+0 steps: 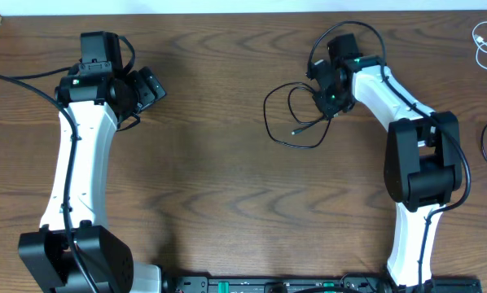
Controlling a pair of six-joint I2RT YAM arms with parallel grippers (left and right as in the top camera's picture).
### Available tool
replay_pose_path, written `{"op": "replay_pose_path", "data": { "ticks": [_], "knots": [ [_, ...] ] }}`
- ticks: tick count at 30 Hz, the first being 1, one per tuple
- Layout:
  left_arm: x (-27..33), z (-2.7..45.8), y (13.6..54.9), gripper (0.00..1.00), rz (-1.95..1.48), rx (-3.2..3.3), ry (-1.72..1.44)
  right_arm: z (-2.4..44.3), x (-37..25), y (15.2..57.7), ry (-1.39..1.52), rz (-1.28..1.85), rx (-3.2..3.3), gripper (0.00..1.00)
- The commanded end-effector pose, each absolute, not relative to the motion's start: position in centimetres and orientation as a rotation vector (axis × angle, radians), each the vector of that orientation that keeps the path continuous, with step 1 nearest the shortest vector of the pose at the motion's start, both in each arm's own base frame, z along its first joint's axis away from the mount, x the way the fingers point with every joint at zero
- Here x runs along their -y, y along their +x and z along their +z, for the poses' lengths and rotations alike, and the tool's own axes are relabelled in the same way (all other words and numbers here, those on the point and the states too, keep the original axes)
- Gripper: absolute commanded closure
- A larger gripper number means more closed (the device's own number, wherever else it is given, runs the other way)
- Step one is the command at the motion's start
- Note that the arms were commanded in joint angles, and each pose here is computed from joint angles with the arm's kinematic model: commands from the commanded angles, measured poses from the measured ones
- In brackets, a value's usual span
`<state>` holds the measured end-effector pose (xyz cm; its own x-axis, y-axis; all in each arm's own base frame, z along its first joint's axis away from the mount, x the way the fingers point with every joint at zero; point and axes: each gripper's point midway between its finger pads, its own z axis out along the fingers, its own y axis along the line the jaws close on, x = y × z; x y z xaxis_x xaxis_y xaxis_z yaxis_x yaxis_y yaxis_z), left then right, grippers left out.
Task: Untangle cables
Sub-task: 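Grasp the last black cable loop with the right gripper and carry it far right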
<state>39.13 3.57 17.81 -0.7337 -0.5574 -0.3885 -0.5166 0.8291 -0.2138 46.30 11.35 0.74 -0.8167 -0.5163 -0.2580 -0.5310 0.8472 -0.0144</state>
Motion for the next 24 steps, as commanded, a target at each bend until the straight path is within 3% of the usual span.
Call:
{"op": "replay_pose_path", "data": {
  "ticks": [1,9,13,17,24],
  "knots": [
    [-3.7,18.2,38.9,0.04,-0.129,-2.558,-0.802,-0.7,-11.3,45.7,-0.685,0.102,-2.823,0.83],
    [-3.7,18.2,38.9,0.04,-0.129,-2.558,-0.802,-1.0,-8.6,45.6,-0.297,-0.063,-2.91,0.87],
    [-3.7,18.2,38.9,0.04,-0.129,-2.558,-0.802,-1.6,-7.6,43.7,-0.151,-0.08,-3.0,0.87],
    [-3.7,18.2,38.9,0.04,-0.129,-2.558,-0.802,-2.3,-6.4,41.3,0.001,-0.121,-3.092,0.98],
    [-3.7,18.2,38.9,0.04,-0.129,-2.558,-0.802,-2.0,0.3,38.8,0.512,-0.373,-3.113,0.99]
  ]
}}
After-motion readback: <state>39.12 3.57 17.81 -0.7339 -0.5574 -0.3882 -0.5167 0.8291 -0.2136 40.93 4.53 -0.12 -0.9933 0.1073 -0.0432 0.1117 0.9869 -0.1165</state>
